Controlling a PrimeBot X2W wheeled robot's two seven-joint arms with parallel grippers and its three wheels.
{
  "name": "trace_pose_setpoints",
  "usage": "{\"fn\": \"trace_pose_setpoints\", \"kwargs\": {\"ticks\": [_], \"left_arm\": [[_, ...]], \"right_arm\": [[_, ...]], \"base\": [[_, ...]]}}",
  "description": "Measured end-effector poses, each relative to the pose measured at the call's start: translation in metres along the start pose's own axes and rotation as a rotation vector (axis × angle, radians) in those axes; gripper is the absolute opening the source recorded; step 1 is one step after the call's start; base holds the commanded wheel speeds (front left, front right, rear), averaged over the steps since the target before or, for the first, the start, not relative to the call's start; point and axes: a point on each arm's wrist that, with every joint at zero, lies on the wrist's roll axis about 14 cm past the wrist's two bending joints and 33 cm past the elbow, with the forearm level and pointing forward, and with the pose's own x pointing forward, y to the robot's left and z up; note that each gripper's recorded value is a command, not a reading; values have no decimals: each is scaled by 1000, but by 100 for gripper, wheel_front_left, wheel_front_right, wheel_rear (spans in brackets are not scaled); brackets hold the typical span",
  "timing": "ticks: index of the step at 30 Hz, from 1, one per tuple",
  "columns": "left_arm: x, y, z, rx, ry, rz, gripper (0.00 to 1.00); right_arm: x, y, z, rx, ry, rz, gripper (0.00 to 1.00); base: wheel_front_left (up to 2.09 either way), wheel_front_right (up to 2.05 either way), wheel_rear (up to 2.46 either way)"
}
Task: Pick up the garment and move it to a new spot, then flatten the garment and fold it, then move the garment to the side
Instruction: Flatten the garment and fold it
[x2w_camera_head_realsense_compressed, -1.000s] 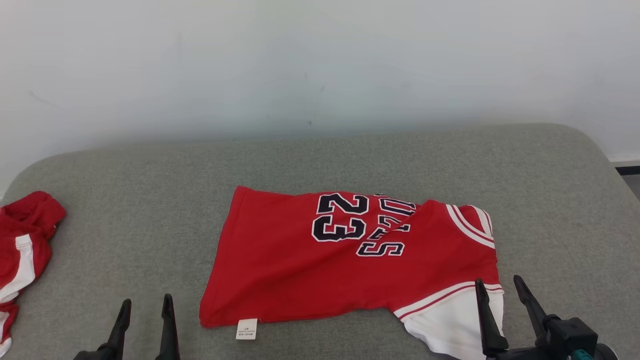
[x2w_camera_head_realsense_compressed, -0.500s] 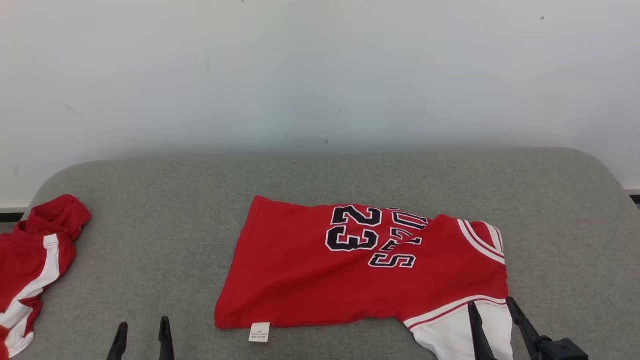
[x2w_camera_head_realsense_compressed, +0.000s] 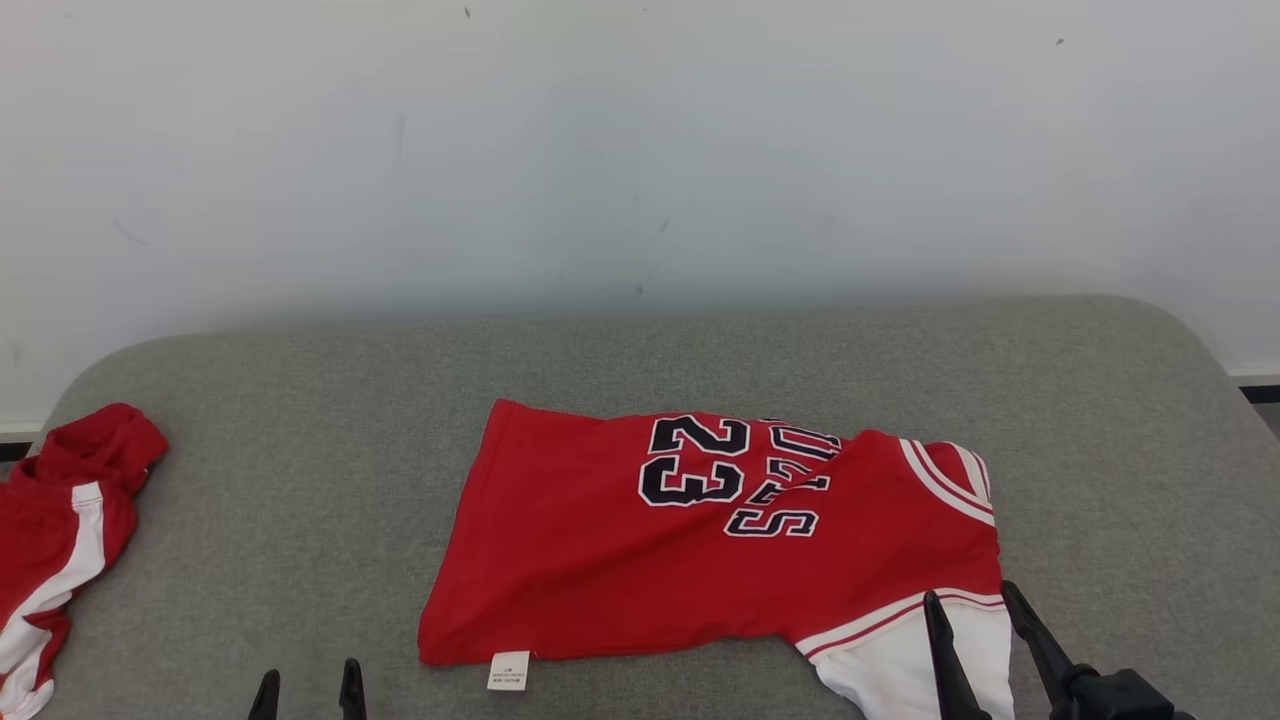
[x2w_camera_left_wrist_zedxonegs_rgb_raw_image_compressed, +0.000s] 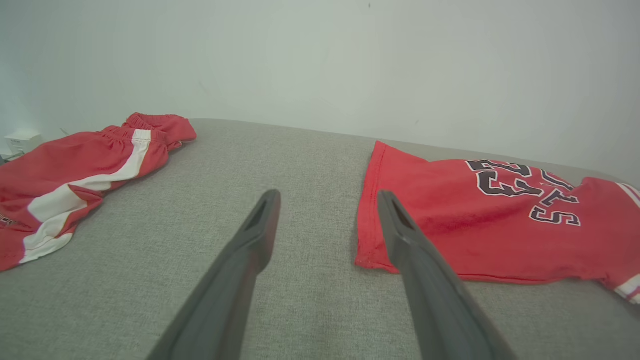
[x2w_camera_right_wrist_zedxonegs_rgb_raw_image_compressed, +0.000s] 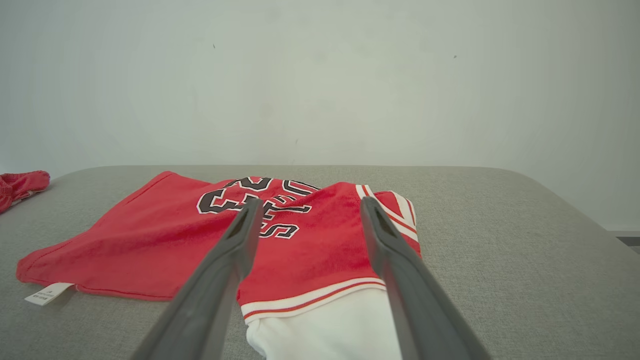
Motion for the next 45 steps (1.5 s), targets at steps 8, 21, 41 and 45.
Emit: {"fn": "trace_pose_setpoints", "kwargs": {"ticks": [8,21,41,45], "left_arm": [[3,-4,-5,-3,15,-11,100],[10,-18,-29,4,94,-73,100],[59,-43,-107,38,357,-136,100],[63,-44,-119,52,399,-140,100]], "right_arm": [[-1,0,-2,1,10,-2,100],[-6,-18,-34,26,166,-58,100],[-25,-63,-132,52,581,-175,100],[-26,-59,-146,62,635,-167,100]], "base": [[0,0,0],[0,0,0],[0,0,0],[0,0,0]]}}
